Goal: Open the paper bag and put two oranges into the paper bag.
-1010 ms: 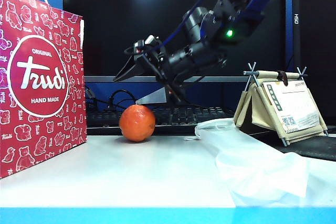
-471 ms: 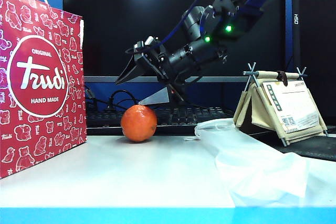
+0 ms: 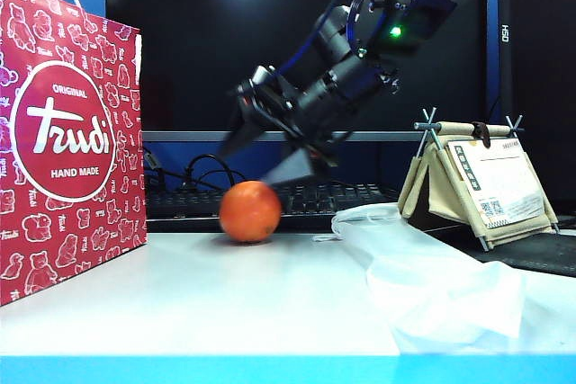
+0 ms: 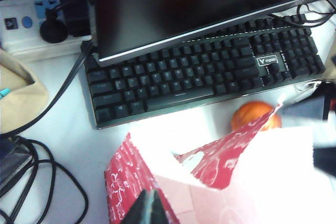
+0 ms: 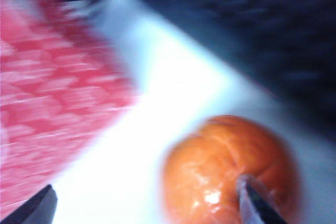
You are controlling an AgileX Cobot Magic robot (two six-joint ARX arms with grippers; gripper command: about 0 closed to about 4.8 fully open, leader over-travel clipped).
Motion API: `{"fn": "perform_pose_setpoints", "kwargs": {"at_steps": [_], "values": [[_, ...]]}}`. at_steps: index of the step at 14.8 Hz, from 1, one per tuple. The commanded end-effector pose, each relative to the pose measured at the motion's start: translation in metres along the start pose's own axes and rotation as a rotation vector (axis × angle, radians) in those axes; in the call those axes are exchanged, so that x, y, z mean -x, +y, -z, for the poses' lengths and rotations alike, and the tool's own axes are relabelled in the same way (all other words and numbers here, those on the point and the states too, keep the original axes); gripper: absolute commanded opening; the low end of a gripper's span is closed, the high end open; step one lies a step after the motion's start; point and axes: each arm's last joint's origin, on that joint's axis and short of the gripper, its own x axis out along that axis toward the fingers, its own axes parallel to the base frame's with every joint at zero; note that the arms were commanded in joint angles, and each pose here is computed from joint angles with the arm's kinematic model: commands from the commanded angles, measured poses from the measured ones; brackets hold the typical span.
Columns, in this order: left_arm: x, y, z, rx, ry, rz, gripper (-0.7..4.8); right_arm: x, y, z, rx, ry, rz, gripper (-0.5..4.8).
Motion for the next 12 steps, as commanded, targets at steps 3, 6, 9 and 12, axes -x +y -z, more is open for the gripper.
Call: {"fn": "perform_pose_setpoints", "kwargs": {"at_steps": [3,6,9,12], "values": [[0.001,0.000,-0.003,-0.014,-0.026,0.009,-0.05,-0.021,-0.017,0.053,-0.164,0.305,0.140,4.79],[0.001,0.000,-0.003,-0.014,-0.027,0.009,-0.05,-0.021,-0.015,0.054,-0.178,0.311,0.107,4.79],[0.000,0.001,-0.003,-0.018,-0.027,0.009,-0.05,-0.011,0.000,0.041,-0.154,0.267,-0.019,4.79],[-0.001,0.001,-0.003,-0.014,-0.023,0.010,-0.05,0.006,0.031,0.016,-0.017,0.141,-0.043,4.79]]}}
